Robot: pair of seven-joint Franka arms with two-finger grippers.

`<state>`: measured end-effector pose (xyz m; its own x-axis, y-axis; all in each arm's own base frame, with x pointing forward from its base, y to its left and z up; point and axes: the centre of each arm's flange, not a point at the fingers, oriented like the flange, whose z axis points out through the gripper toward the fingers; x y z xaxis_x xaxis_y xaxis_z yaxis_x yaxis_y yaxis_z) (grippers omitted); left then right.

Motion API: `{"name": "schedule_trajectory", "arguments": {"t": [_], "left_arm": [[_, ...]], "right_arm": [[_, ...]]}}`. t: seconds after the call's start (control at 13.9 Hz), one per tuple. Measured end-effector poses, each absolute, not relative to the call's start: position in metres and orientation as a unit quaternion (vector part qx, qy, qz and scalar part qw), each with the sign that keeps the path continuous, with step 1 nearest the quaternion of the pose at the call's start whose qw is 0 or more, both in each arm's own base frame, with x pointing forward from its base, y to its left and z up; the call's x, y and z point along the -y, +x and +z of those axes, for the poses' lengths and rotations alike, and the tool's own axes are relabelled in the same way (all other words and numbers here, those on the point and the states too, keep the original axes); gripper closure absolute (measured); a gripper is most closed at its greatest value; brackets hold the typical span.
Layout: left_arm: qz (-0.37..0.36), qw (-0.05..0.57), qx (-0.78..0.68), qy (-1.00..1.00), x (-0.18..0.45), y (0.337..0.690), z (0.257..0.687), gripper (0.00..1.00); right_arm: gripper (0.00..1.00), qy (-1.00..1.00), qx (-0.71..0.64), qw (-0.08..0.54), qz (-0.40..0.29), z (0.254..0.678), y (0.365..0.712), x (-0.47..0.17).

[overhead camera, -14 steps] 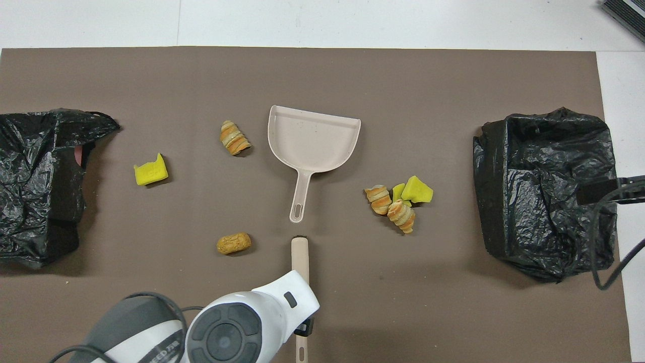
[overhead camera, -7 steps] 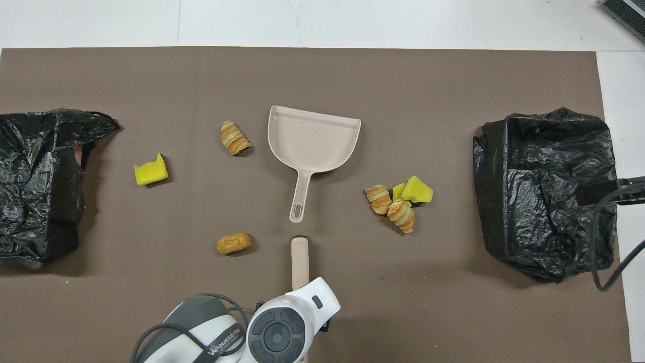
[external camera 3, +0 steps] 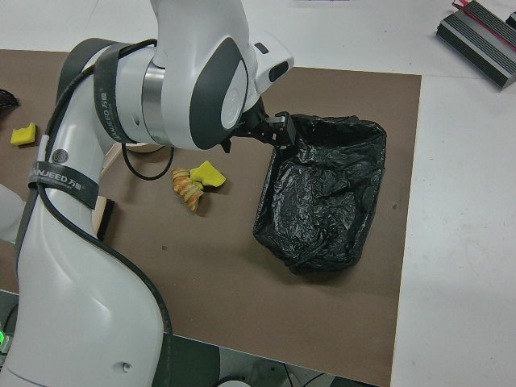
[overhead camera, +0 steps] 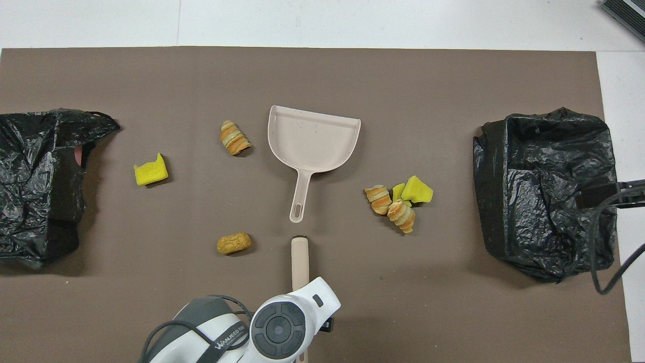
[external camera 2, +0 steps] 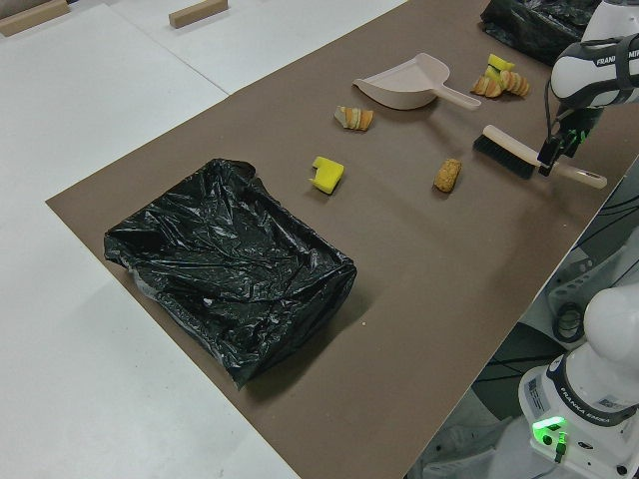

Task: Sweep and dump trash in bin
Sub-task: 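Reach the left gripper to the beige brush handle and grasp it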

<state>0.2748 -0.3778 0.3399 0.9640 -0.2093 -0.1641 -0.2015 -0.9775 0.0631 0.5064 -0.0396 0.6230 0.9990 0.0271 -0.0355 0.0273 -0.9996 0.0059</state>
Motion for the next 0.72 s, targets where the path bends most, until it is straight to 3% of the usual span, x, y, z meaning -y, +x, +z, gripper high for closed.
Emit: {"name": "schedule_trajectory", "arguments": {"t": [0.14,0.5,0.57,0.72], "left_arm": [[-0.089,0.023,0.101,0.991,0.3763,0.2733,0.3372,0.06],[-0.095,0.019,0.106,0.990,0.3772,0.2688,0.3355,0.69],[-0.099,0.016,0.106,0.989,0.3761,0.2684,0.3350,0.74],[-0.111,0.008,0.100,0.989,0.3704,0.2716,0.3378,0.74]], "right_arm": [[0.00,1.000,-0.014,0.003,-0.018,0.6232,0.5060,0.0396],[0.00,1.000,-0.014,0.003,-0.017,0.6239,0.5050,0.0397],[0.00,1.000,-0.014,0.003,-0.017,0.6239,0.5050,0.0397],[0.00,1.000,-0.014,0.003,-0.017,0.6238,0.5049,0.0397]]}}
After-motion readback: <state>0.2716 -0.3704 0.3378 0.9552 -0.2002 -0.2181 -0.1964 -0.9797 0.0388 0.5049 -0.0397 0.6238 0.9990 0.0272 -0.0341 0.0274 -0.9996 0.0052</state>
